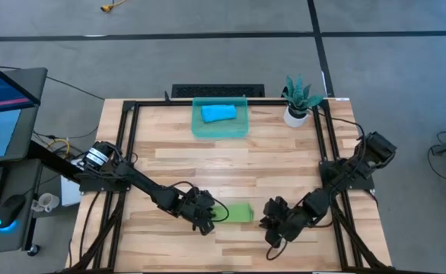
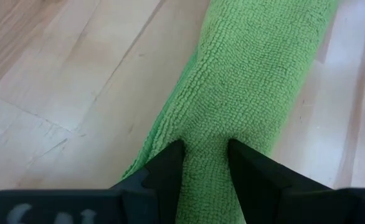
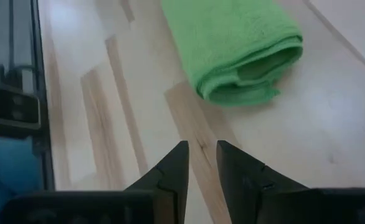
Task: Roll microfiber towels into tight, uniform cylinder then place into a basket
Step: Put the green microfiber cloth into the bin
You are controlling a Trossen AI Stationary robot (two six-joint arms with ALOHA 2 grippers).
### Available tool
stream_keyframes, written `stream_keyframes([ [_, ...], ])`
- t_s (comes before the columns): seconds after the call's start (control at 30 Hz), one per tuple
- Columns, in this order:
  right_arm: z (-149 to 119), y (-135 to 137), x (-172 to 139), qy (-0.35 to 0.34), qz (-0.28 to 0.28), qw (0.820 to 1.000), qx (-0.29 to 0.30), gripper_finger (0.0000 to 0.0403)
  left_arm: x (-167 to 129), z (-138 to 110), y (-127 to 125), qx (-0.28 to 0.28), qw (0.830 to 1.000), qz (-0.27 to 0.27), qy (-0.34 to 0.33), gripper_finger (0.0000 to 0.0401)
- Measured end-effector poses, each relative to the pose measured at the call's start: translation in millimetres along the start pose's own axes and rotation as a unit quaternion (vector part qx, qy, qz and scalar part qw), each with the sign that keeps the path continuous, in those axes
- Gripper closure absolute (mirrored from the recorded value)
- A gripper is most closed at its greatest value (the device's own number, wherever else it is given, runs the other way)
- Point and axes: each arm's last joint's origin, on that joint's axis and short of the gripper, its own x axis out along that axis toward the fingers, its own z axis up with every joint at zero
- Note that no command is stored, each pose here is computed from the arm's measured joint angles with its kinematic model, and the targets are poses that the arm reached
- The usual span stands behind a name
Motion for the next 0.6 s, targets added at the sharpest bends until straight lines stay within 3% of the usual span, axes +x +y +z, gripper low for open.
stream_keyframes([
  [0.1,-3,0,0,-0.002,0.009,1.0,-0.023,0.0297,0,0,1,0.001,1.0,0.006,-0.004,0.0274],
  [0.37,7,0,3,-0.044,0.011,0.999,-0.003,0.0289,2,5,6,-0.002,0.999,0.026,-0.019,0.0274],
  [0.6,21,-10,8,-0.054,-0.009,0.998,0.008,0.0243,7,22,31,0.013,0.995,0.098,-0.025,0.0274],
])
